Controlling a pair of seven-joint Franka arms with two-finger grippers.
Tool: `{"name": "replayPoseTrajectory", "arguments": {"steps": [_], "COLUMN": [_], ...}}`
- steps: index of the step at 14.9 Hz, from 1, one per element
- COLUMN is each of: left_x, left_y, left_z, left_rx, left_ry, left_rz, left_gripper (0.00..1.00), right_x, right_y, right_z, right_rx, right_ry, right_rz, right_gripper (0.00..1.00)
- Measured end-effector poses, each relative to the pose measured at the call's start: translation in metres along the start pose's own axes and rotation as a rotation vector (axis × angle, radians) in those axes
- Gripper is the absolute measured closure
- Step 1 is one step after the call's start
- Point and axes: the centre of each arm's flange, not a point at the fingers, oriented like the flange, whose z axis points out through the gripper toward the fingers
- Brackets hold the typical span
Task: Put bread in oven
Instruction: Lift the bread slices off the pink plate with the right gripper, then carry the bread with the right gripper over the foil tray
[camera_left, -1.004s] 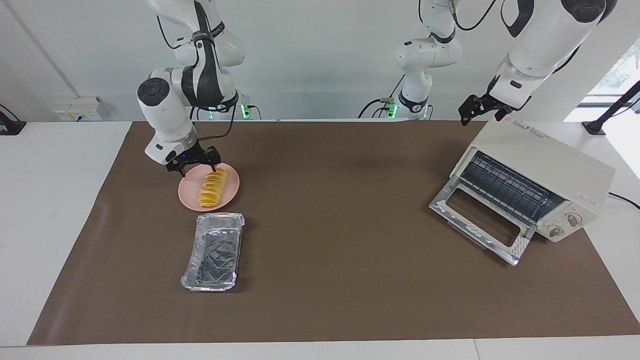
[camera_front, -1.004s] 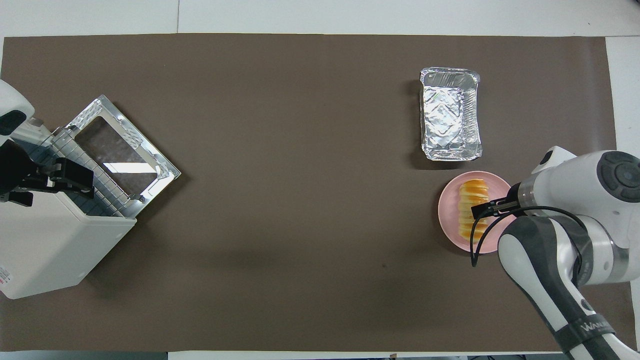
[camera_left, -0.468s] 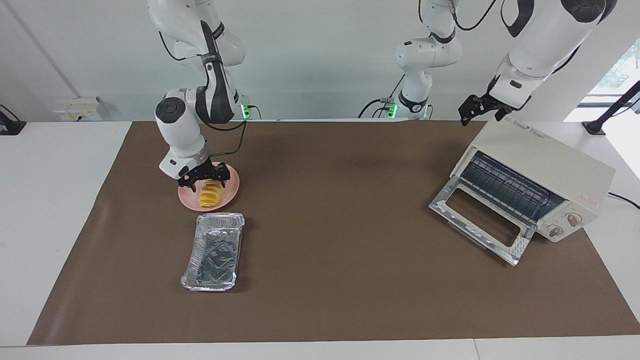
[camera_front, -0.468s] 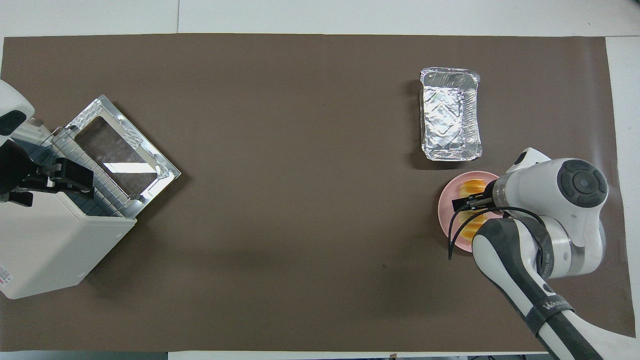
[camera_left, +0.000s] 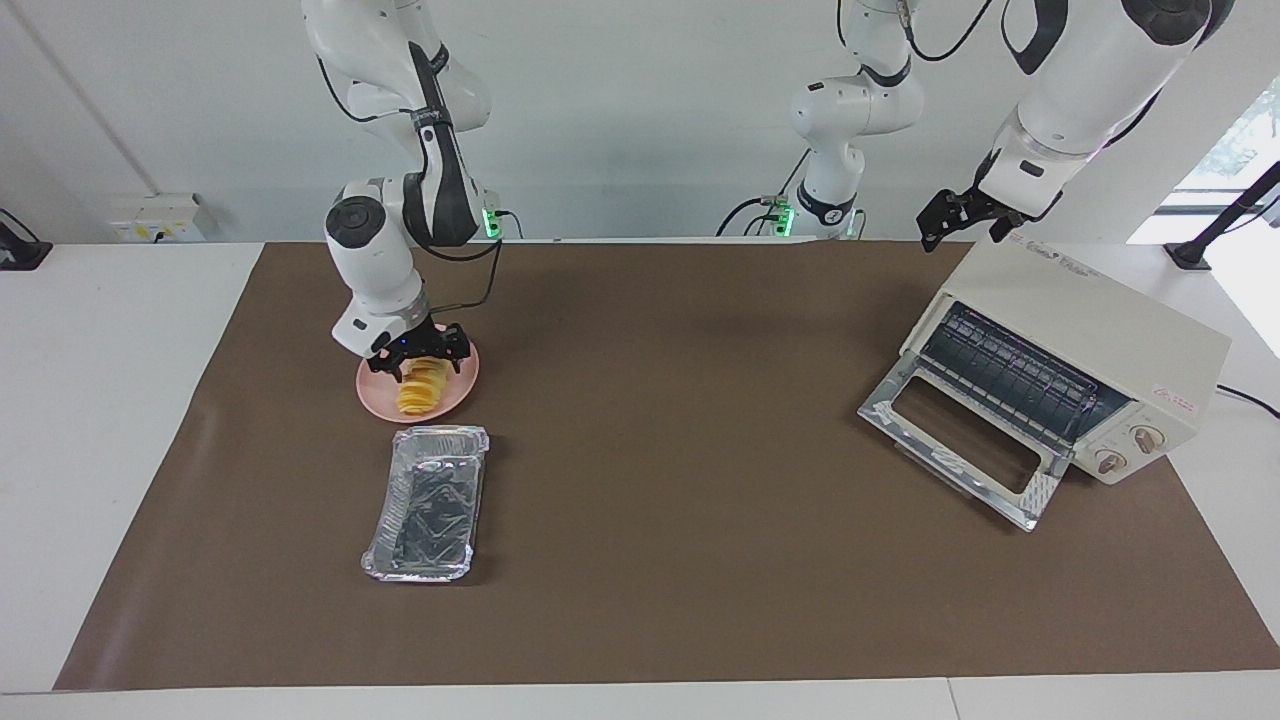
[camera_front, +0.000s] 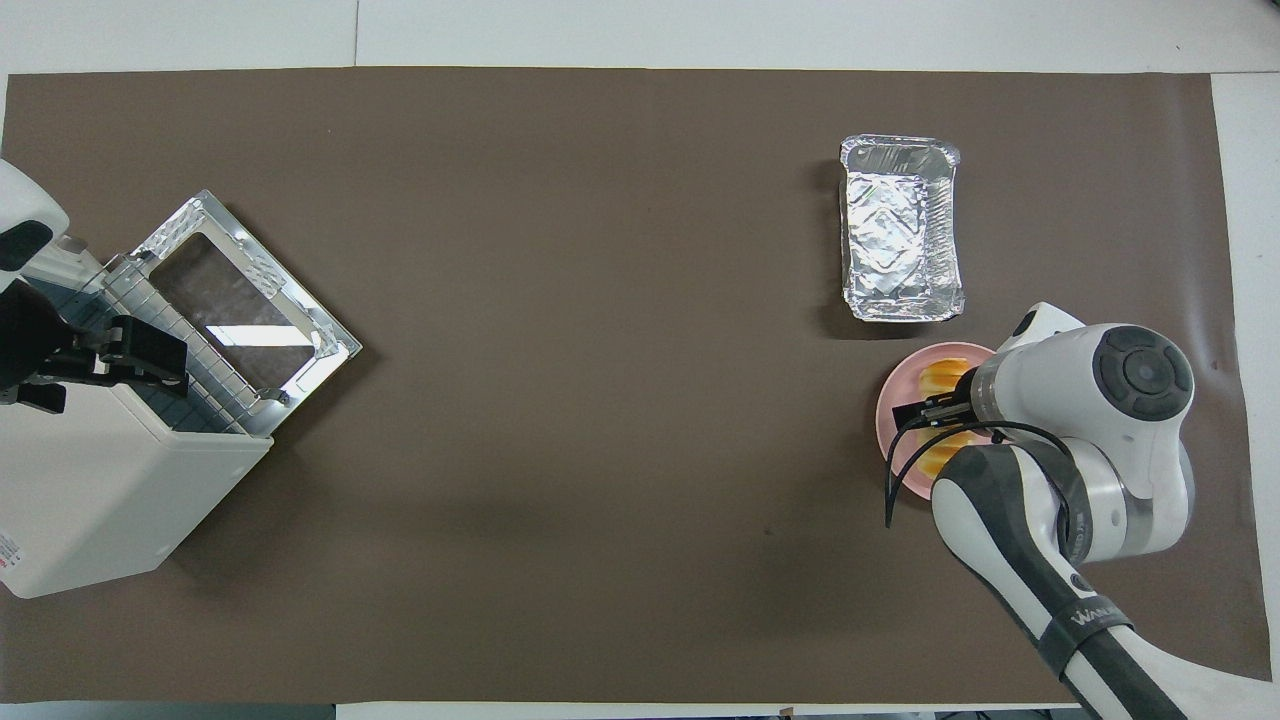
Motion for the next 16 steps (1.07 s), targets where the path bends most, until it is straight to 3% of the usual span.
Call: {"name": "replayPoseTrajectory", "arguments": {"steps": [2, 5, 9, 13, 16], "left_x": [0.000, 0.000, 0.000, 0.000, 0.000], "left_y": [0.000, 0.000, 0.000, 0.000, 0.000], "left_z": [0.000, 0.000, 0.000, 0.000, 0.000], "left_rx": [0.000, 0.000, 0.000, 0.000, 0.000], "left_ry": [0.000, 0.000, 0.000, 0.000, 0.000], "left_rz": [0.000, 0.000, 0.000, 0.000, 0.000], "left_gripper": [0.00, 0.00, 0.00, 0.00, 0.00], "right_x": [-0.001, -0.002, -0.002, -0.002, 0.006], "right_y": [0.002, 0.010, 0.013, 0.014, 0.017], "right_z": [0.001, 0.001, 0.001, 0.000, -0.018], "right_rx": [0.000, 0.001, 0.001, 0.002, 0.007], "right_ry": [-0.001, -0.001, -0.001, -0.011, -0.064], "right_rz": [0.003, 0.003, 0.002, 0.001, 0.000], "right_gripper": [0.18, 0.52, 0.85, 0.89, 0.92]}}
